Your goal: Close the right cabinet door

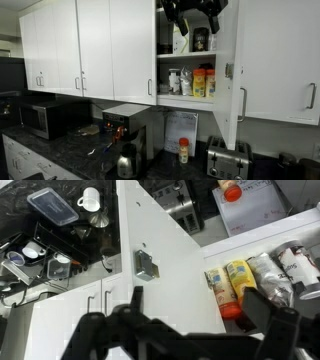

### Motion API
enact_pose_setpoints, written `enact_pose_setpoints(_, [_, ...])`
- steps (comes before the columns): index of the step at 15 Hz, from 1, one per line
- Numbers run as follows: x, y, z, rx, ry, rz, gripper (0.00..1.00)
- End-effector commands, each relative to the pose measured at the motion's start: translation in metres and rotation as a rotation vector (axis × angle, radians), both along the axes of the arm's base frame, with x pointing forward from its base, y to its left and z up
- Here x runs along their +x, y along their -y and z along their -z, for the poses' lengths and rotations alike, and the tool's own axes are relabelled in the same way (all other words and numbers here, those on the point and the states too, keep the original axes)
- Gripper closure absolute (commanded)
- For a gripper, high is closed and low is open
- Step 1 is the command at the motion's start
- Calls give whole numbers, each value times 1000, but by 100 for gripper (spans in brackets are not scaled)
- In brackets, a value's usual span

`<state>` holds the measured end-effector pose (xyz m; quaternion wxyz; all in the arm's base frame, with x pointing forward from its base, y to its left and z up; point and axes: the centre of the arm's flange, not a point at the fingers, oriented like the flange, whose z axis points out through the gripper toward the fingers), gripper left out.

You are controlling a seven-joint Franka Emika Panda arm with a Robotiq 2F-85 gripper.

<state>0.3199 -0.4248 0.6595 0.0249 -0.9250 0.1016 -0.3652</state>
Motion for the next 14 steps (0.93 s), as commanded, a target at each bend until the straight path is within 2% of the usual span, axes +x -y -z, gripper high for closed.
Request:
enact_pose_setpoints(1, [15,35,-8,7,-1,-69,0])
enact_pose_setpoints(9, [21,69,-8,15,34,-115,0])
enact_pose_setpoints(14, [32,80,-7,87,32,-205,0])
